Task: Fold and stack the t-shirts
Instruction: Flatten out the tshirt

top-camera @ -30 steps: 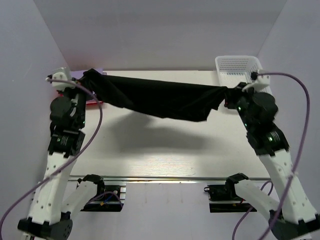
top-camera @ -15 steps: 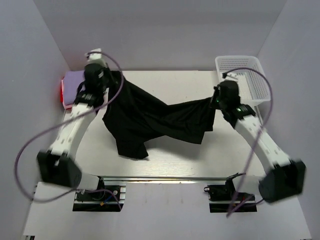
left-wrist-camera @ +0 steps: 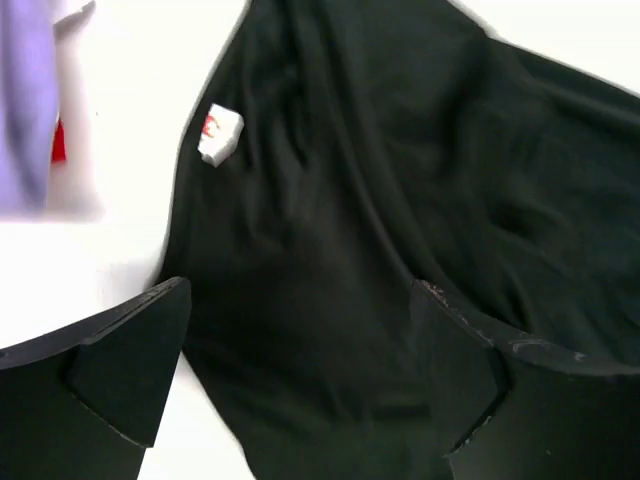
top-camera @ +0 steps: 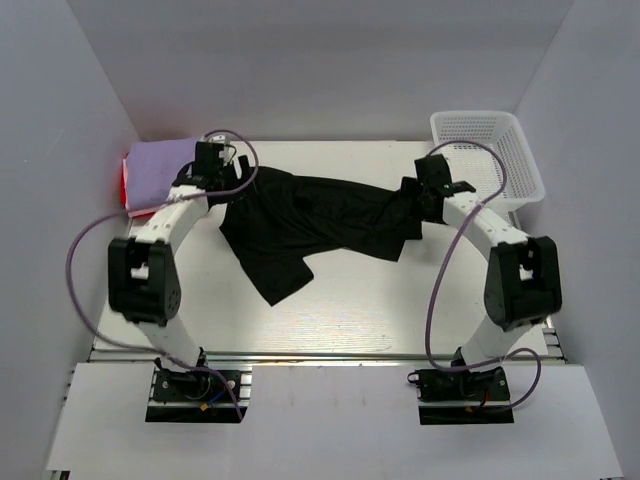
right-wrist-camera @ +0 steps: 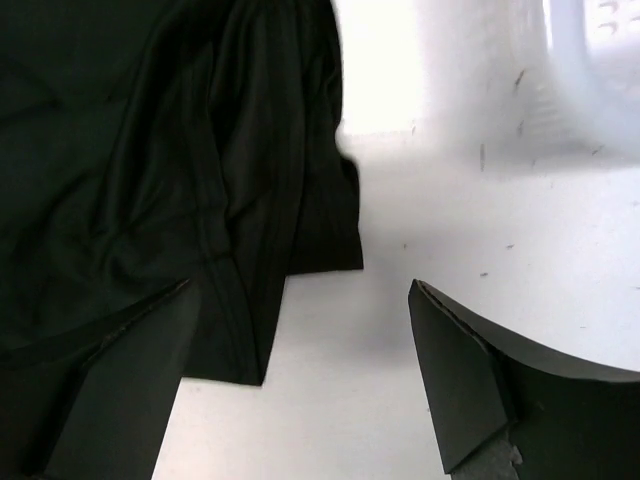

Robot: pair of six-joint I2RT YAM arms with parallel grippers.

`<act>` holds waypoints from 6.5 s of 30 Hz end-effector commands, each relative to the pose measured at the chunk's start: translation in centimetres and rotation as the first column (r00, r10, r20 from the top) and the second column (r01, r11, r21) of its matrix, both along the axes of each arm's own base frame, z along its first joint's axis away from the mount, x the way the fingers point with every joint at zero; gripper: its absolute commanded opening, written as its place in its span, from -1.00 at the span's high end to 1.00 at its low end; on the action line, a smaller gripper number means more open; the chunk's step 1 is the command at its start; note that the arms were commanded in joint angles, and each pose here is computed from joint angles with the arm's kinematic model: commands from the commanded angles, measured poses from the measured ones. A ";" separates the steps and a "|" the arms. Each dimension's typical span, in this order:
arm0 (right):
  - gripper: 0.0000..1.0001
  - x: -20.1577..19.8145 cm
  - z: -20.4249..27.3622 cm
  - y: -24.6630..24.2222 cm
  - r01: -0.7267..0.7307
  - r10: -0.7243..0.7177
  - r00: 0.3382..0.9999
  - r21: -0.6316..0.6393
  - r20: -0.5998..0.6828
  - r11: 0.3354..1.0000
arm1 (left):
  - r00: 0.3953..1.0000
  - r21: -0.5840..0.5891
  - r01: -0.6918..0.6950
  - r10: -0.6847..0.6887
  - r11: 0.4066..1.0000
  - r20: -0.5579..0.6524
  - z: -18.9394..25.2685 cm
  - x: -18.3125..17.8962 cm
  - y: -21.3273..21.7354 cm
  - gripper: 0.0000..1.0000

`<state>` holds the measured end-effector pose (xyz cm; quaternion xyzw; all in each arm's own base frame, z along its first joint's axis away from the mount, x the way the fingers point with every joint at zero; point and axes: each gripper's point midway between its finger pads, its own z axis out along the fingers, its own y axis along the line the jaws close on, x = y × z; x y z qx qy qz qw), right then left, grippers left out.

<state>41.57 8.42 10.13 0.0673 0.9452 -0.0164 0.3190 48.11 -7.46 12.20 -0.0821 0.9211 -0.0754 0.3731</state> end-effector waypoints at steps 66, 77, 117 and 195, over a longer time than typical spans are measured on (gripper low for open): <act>-0.68 0.0 2.9 3.0 -0.150 0.121 0.986 0.301 0.114 0.942 | 0.840 0.014 0.343 -0.300 0.939 -0.452 -12.0 -26.9 -8.5 -0.01; -0.60 -3.7 -3.7 -1.9 0.072 -0.062 0.994 0.109 -0.092 0.991 | 0.889 -0.013 0.323 -0.308 0.946 -0.339 -9.1 -25.4 -9.4 1.00; 1.00 -1.3 10.1 0.6 -0.068 -0.005 0.960 0.253 0.279 0.965 | 0.833 -0.036 0.122 -0.083 0.992 0.547 20.5 -15.0 -8.2 1.00; 1.00 4.9 3.4 -1.3 0.006 -0.024 0.983 0.097 0.184 0.995 | 0.898 0.366 -0.162 -0.017 0.916 0.441 11.3 6.1 1.5 1.00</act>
